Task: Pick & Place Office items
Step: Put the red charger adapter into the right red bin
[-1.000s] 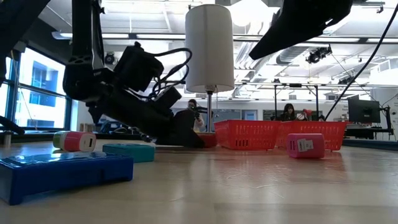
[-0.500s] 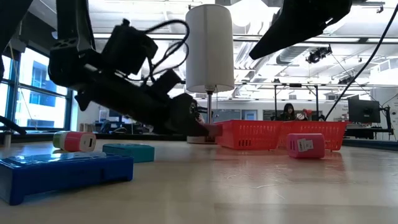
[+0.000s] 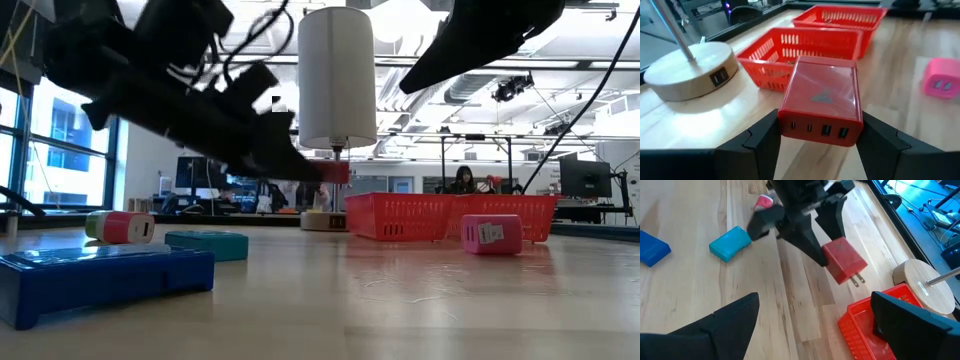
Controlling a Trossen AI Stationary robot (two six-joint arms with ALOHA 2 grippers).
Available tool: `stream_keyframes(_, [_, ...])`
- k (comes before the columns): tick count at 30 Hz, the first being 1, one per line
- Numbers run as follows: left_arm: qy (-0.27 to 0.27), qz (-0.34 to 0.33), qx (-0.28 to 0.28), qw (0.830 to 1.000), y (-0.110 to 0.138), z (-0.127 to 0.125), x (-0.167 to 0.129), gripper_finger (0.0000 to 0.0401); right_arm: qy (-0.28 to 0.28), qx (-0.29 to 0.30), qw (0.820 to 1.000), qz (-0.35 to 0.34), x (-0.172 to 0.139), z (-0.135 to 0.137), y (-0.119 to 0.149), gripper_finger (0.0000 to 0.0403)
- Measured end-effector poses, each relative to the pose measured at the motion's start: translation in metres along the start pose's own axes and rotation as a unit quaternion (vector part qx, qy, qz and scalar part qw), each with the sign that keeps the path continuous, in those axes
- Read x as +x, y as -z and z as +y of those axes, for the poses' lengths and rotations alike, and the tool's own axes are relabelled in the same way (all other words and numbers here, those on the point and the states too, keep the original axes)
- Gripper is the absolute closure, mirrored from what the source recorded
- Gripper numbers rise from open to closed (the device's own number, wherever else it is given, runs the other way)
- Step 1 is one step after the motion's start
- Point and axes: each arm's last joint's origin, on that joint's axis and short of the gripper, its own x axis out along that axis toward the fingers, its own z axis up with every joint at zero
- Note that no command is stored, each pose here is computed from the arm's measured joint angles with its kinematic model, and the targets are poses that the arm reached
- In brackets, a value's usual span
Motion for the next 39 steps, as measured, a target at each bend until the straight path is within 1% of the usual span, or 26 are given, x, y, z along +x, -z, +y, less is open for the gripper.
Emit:
stream_keyframes(4, [0.017, -0.018, -0.013, 1.0, -0.014, -0.005, -0.01, 0.0198, 0.0, 0.0, 1.0, 0.0, 0.0, 0.0, 0.0, 0.0031])
stream_keyframes(10, [0.042, -0.039, -0.016, 0.998, -0.029, -0.012, -0.027, 0.0198, 0.0, 0.0, 1.0, 0.0, 0.0, 0.0, 0.0, 0.0031])
stream_keyframes(17, [0.076, -0.042, -0.016, 0.996, -0.03, -0.023, -0.041, 0.0198, 0.002, 0.002, 1.0, 0.0, 0.001, -0.001, 0.0, 0.0031])
stream_keyframes(26, [0.105, -0.041, -0.013, 0.994, -0.031, -0.026, -0.042, 0.0198, 0.004, 0.033, 0.999, -0.019, 0.008, -0.007, -0.008, 0.0031])
stream_keyframes(28, [0.11, -0.042, -0.008, 0.993, -0.031, -0.026, -0.043, 0.0198, -0.009, 0.041, 0.999, -0.021, 0.011, -0.01, -0.011, 0.0031])
stream_keyframes(31, [0.115, -0.052, -0.019, 0.992, -0.034, -0.027, -0.043, 0.0198, -0.035, 0.054, 0.998, -0.028, 0.016, -0.013, -0.016, 0.0031])
stream_keyframes(34, [0.131, -0.064, -0.025, 0.989, -0.036, -0.029, -0.045, 0.0198, -0.061, 0.066, 0.995, -0.032, 0.02, -0.017, -0.02, 0.0031])
stream_keyframes(36, [0.143, -0.073, -0.022, 0.987, -0.038, -0.032, -0.048, 0.0198, -0.069, 0.068, 0.995, -0.036, 0.023, -0.021, -0.023, 0.0031])
stream_keyframes(39, [0.148, -0.076, -0.02, 0.986, -0.039, -0.033, -0.05, 0.0198, -0.07, 0.076, 0.994, -0.045, 0.027, -0.026, -0.026, 0.0031])
